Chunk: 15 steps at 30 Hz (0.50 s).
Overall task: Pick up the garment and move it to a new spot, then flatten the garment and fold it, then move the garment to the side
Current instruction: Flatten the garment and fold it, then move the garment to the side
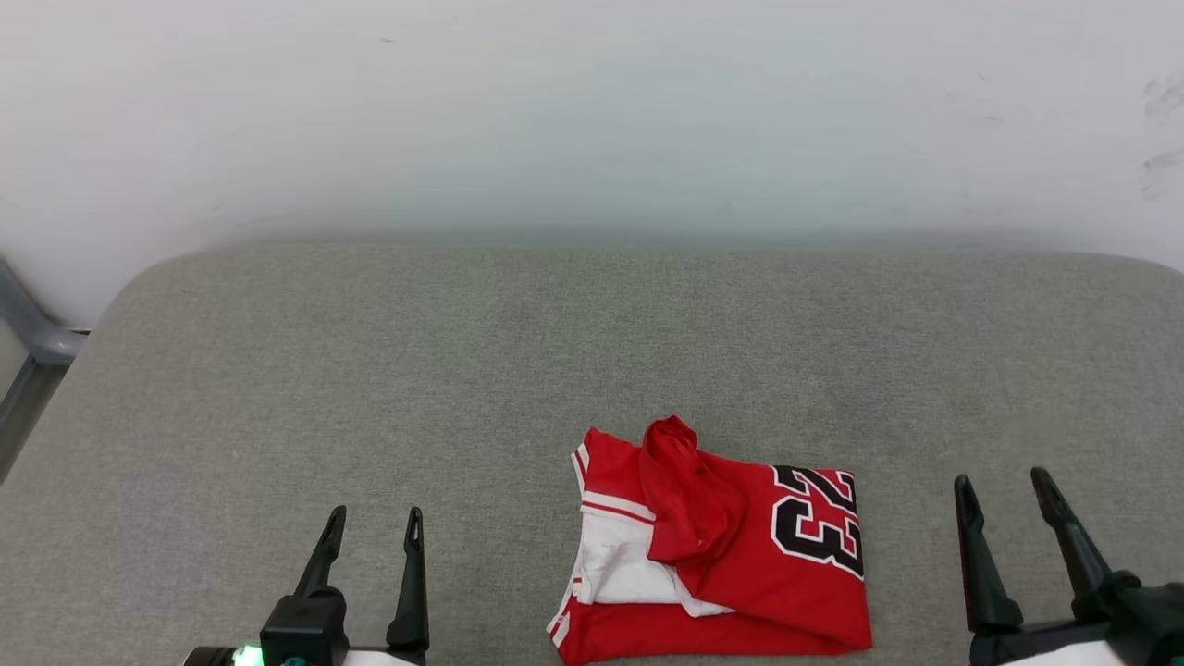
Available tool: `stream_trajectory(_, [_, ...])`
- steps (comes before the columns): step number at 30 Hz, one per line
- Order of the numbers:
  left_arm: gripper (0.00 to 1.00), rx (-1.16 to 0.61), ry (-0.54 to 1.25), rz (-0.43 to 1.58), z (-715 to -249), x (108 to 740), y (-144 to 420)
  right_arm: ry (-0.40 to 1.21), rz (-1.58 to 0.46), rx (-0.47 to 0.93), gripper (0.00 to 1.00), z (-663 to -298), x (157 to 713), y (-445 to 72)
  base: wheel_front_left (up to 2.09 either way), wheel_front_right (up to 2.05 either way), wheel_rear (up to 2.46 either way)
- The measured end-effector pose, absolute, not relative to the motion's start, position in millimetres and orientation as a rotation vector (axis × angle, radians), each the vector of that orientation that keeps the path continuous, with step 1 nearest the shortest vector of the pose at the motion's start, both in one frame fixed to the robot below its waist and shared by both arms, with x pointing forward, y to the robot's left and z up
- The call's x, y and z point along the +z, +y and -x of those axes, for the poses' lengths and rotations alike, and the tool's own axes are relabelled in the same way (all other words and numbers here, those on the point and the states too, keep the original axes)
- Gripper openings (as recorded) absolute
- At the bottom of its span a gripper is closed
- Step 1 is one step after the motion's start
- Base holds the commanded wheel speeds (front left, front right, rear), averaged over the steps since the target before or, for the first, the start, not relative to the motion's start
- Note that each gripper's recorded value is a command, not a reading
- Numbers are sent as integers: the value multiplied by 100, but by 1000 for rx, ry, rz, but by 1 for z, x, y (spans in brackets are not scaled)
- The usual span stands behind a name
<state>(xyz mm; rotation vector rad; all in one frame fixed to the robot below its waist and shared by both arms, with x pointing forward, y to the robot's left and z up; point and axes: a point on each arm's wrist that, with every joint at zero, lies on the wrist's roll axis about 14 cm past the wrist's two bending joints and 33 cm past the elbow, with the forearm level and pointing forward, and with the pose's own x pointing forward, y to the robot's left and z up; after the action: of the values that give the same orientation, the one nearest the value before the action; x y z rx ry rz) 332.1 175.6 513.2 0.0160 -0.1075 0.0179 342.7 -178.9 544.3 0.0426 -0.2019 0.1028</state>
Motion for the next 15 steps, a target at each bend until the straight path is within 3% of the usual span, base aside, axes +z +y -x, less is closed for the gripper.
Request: stream_trajectory(15, [100,47,-89,-20,-324,507,184,-134,-34,117,100,-332,522,-168,0,0,0])
